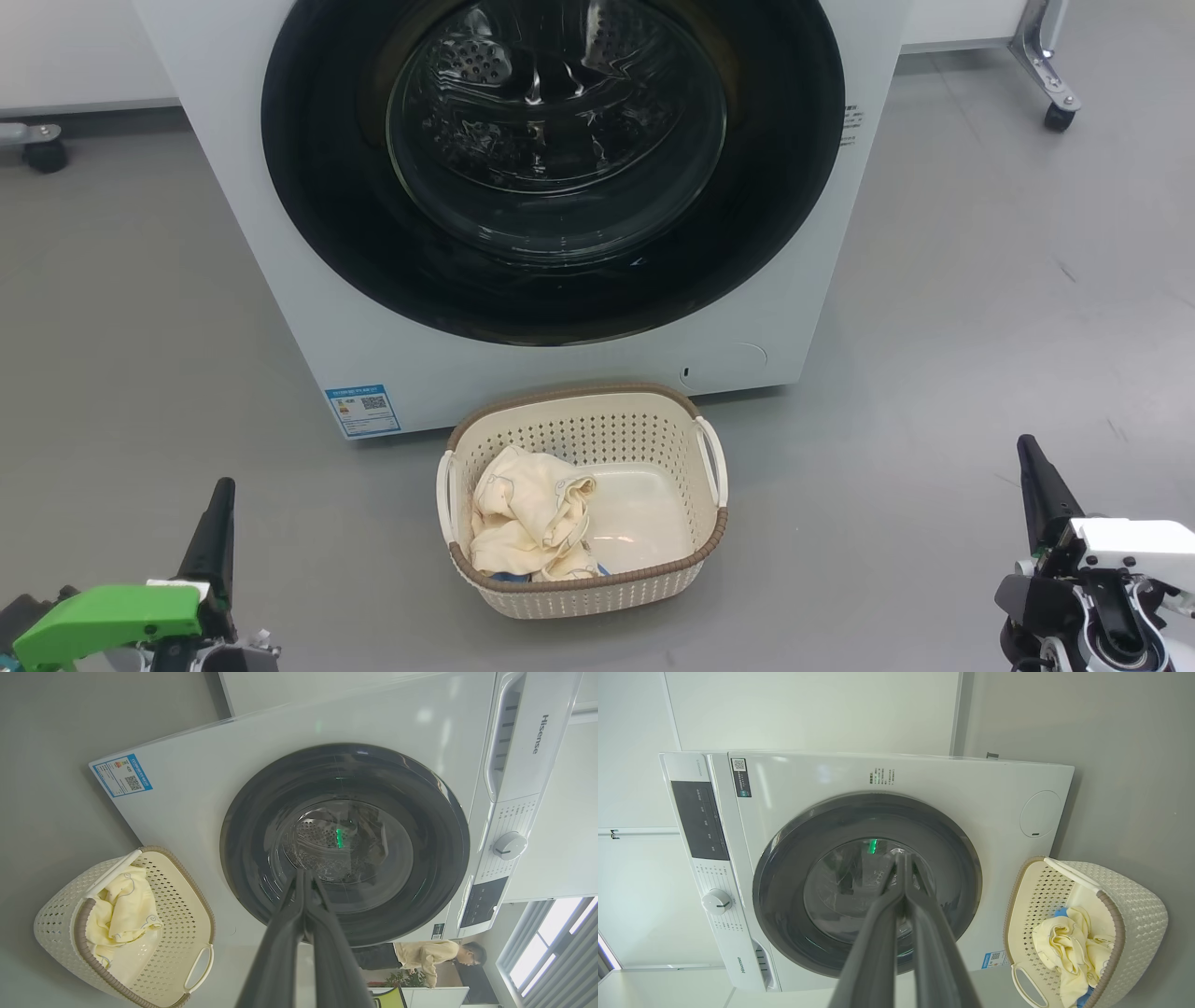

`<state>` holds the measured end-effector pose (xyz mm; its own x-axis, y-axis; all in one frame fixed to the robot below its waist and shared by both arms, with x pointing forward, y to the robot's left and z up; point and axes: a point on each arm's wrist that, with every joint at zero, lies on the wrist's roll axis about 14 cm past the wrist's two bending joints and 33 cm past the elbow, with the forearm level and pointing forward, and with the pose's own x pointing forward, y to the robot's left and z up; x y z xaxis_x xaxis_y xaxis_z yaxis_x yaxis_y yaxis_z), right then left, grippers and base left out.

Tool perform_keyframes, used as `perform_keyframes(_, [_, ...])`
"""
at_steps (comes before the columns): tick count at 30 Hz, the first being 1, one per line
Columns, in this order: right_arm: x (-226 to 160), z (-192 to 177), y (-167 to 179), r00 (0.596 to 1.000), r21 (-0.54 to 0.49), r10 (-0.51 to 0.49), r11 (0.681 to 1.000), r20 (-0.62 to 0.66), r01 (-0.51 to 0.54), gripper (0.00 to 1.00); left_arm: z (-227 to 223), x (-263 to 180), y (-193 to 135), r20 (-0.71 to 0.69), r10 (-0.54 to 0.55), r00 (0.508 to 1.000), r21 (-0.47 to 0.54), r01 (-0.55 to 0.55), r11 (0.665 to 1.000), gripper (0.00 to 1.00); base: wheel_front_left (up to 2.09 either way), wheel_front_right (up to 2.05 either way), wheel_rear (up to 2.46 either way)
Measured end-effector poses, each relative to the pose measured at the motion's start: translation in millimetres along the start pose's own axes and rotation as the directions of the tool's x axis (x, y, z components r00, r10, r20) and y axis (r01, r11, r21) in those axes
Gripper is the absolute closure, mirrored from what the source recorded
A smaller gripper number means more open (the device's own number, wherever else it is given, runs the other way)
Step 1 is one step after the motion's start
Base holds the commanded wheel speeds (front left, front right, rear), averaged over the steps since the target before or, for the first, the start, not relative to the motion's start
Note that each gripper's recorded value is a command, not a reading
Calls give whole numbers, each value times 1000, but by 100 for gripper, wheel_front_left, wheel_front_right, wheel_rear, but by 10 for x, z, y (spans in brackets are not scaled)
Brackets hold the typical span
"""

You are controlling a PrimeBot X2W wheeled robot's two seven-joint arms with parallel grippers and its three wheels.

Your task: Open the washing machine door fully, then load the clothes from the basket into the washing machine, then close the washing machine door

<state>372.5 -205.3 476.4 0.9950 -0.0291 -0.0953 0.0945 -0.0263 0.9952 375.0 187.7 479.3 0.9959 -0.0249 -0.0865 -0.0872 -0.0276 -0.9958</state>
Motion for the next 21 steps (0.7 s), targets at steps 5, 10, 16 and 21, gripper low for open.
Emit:
perform_keyframes(5, [0,0,0,1000,0,0,1000,0,0,100,0,0,0,0,0,1000,0,0,1000,100,0,0,0])
perform_keyframes(10, [0,0,0,1000,0,0,1000,0,0,100,-3,0,0,-2,0,1000,0,0,1000,100,0,0,0])
perform_keyframes(16, [0,0,0,1000,0,0,1000,0,0,100,-3,0,0,-2,0,1000,0,0,1000,100,0,0,0])
perform_keyframes(21, [0,-1,0,1000,0,0,1000,0,0,100,-3,0,0,-2,0,1000,0,0,1000,100,0,0,0])
